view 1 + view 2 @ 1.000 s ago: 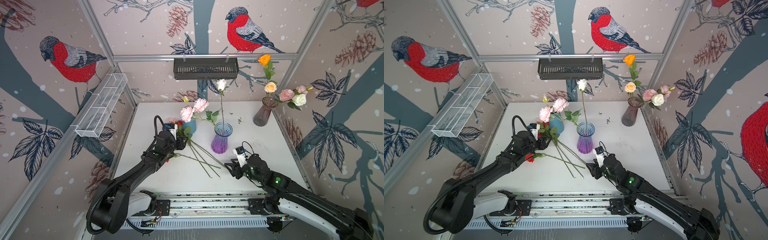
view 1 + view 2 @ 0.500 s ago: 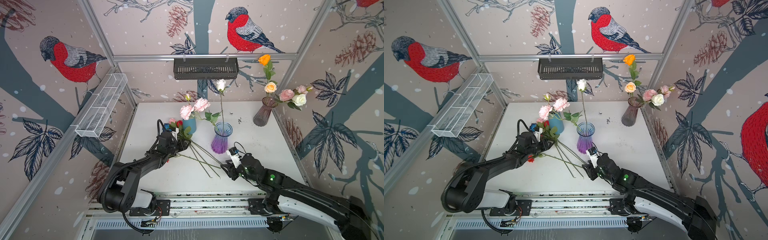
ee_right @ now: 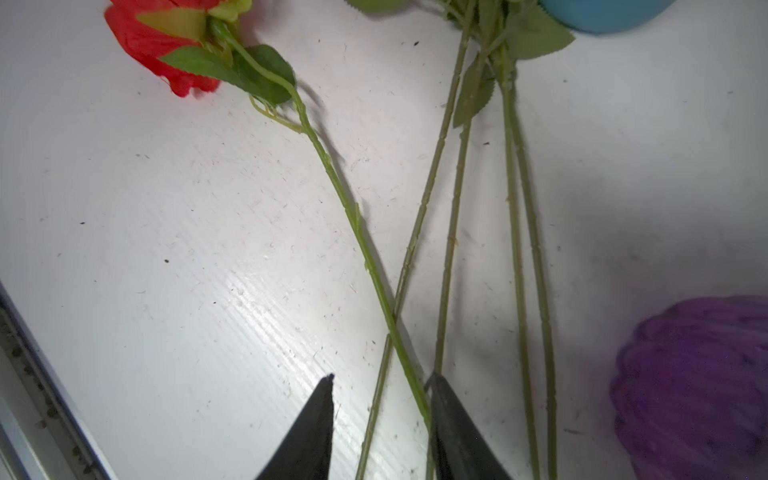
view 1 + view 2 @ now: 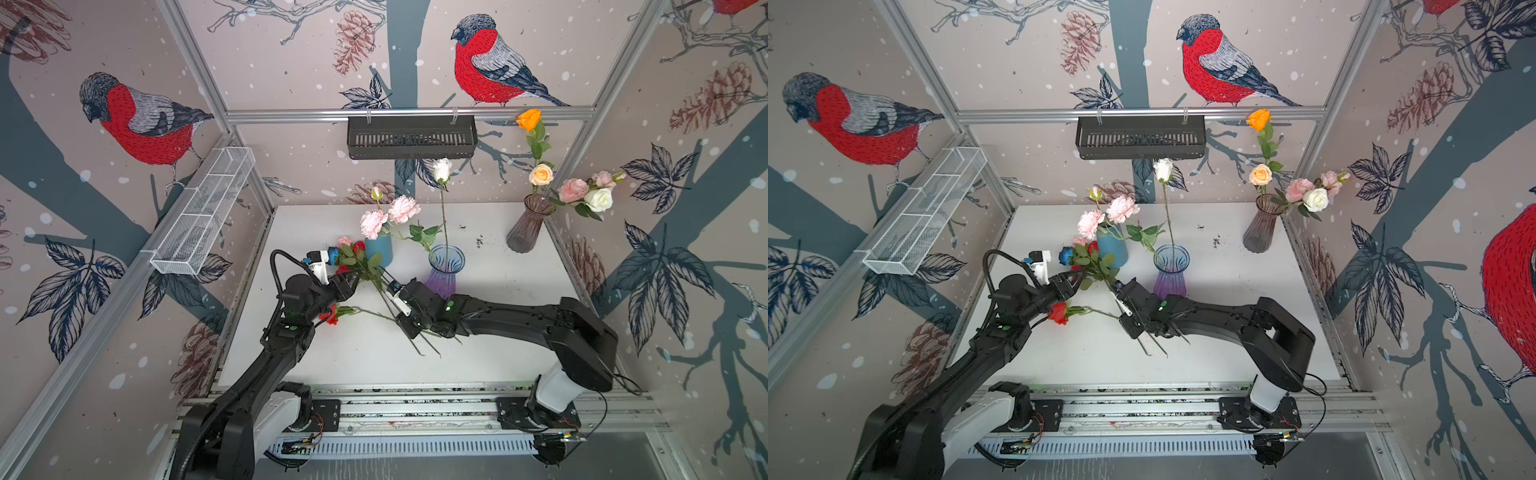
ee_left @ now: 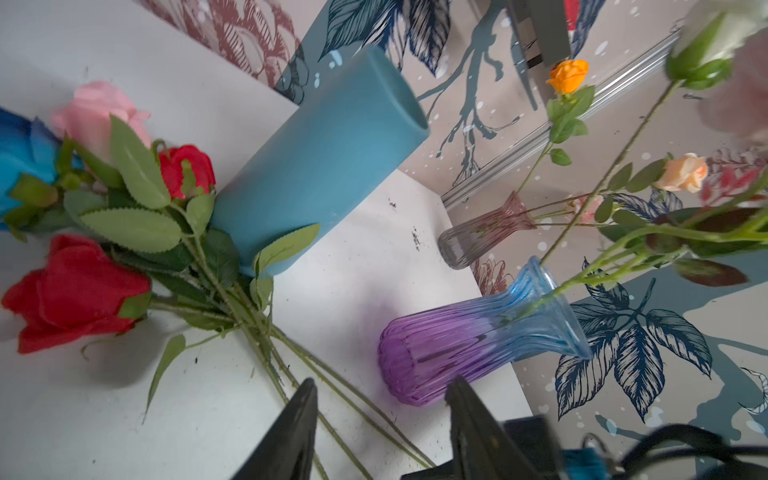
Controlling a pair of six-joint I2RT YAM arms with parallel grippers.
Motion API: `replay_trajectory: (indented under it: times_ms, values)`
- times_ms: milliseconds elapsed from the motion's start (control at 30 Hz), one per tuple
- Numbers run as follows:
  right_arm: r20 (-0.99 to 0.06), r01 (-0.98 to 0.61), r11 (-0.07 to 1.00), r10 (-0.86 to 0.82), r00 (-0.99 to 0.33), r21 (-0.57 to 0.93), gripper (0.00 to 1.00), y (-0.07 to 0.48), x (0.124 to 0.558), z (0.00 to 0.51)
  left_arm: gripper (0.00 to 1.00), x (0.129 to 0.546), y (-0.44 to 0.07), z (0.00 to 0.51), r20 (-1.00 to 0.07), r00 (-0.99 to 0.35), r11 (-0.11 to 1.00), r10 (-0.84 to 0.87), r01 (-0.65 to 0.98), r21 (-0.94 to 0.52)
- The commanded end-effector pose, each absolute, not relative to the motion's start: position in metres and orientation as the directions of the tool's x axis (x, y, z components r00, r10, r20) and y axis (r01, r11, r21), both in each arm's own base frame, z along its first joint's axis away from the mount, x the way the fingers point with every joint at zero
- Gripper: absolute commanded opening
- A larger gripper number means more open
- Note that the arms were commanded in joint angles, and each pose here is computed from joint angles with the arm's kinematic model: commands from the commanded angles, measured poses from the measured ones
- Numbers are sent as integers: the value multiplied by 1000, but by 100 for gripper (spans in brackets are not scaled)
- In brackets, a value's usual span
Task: Arrange the flowers into the vase
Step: 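Move the right gripper to the bunch and grasp a red rose stem, then lift the red rose with the right gripper toward the left gripper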
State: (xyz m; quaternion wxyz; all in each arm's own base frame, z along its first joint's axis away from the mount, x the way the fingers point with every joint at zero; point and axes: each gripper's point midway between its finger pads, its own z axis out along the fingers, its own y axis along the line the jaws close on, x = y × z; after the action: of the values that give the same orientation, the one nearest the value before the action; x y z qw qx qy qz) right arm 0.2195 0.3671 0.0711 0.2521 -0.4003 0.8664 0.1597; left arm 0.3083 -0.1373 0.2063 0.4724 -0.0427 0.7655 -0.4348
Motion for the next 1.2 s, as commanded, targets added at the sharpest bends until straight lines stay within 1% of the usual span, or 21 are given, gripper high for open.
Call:
replay_trajectory:
  times_ms: [0,67,133,300,400,500,533,667,800,867,967,1067,1167]
  values:
    - [-481,-821,568,-703,-524,65,38,375,213,50,51,305,-130,222,-744,-495,666,-450,369,-648]
    - [-448,-828,558,-725,-523,64,37,381,215,38,53,303,-124,231,-761,-466,690,-451,359,-629]
    - [-414,-830,554,-743,-527,61,33,384,217,26,56,300,-119,237,-766,-455,706,-454,341,-621]
    - [-377,-826,562,-755,-536,49,29,390,222,13,56,295,-124,248,-775,-473,702,-418,373,-607]
    - [-378,-827,559,-756,-535,51,22,392,222,15,56,293,-124,253,-786,-458,703,-416,387,-597]
    - [-378,-833,550,-762,-525,49,12,394,222,18,56,294,-123,254,-793,-449,712,-413,384,-588]
    - [-377,-836,546,-766,-521,45,11,394,221,19,56,295,-122,254,-793,-450,713,-411,383,-587]
    - [-432,-845,533,-753,-497,43,5,401,219,45,56,294,-122,257,-802,-441,722,-402,387,-574]
    - [-496,-845,534,-722,-483,45,4,404,221,77,56,288,-122,270,-848,-383,734,-367,440,-517]
    - [-515,-845,533,-711,-479,51,3,405,221,91,56,283,-126,280,-863,-357,716,-358,489,-499]
    - [-557,-845,531,-685,-470,60,2,404,219,115,56,269,-137,304,-887,-301,657,-349,596,-461]
    - [-604,-839,539,-644,-469,77,2,400,220,138,56,247,-146,331,-902,-218,573,-373,710,-409]
    - [-644,-830,547,-598,-477,106,2,394,221,159,58,221,-158,351,-904,-161,465,-396,814,-348]
